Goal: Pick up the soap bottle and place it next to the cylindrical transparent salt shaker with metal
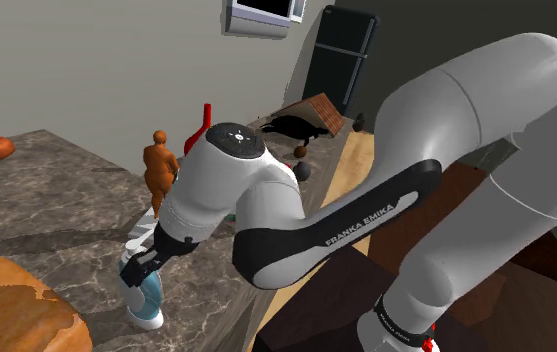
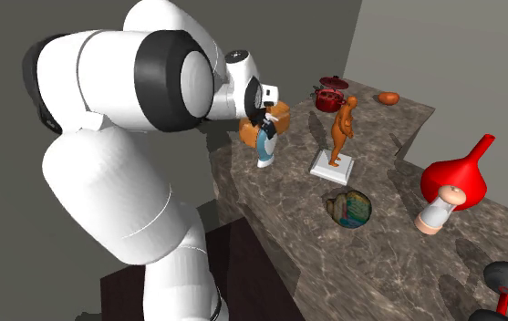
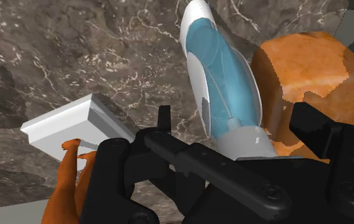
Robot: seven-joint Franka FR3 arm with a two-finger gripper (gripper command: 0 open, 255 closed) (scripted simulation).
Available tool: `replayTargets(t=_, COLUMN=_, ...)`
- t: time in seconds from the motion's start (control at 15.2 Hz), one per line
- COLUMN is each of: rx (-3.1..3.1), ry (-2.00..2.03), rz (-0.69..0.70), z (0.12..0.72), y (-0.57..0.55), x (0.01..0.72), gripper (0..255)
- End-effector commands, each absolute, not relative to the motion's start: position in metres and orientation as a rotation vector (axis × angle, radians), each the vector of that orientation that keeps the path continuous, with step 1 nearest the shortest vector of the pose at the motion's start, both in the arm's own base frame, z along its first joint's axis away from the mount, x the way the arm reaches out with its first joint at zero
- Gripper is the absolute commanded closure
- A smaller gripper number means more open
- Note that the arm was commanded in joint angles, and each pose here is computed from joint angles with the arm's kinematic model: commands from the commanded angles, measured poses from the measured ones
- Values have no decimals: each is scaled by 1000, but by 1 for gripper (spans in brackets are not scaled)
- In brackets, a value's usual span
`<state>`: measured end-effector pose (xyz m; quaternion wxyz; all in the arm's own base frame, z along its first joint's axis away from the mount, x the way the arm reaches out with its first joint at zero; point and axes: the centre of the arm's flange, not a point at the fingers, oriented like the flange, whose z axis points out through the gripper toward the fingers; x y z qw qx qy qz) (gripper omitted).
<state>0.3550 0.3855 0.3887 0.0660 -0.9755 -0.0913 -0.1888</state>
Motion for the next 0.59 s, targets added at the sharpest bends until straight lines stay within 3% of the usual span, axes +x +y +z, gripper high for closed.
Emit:
replayTargets(t=0.0, rx=-2929, ry=-279, rz=-598, z=381, y=399, x=358, gripper=0)
replayTargets(t=0.53, rx=-2929, ry=-279, rz=-598, z=350, y=405, x=371, gripper=0)
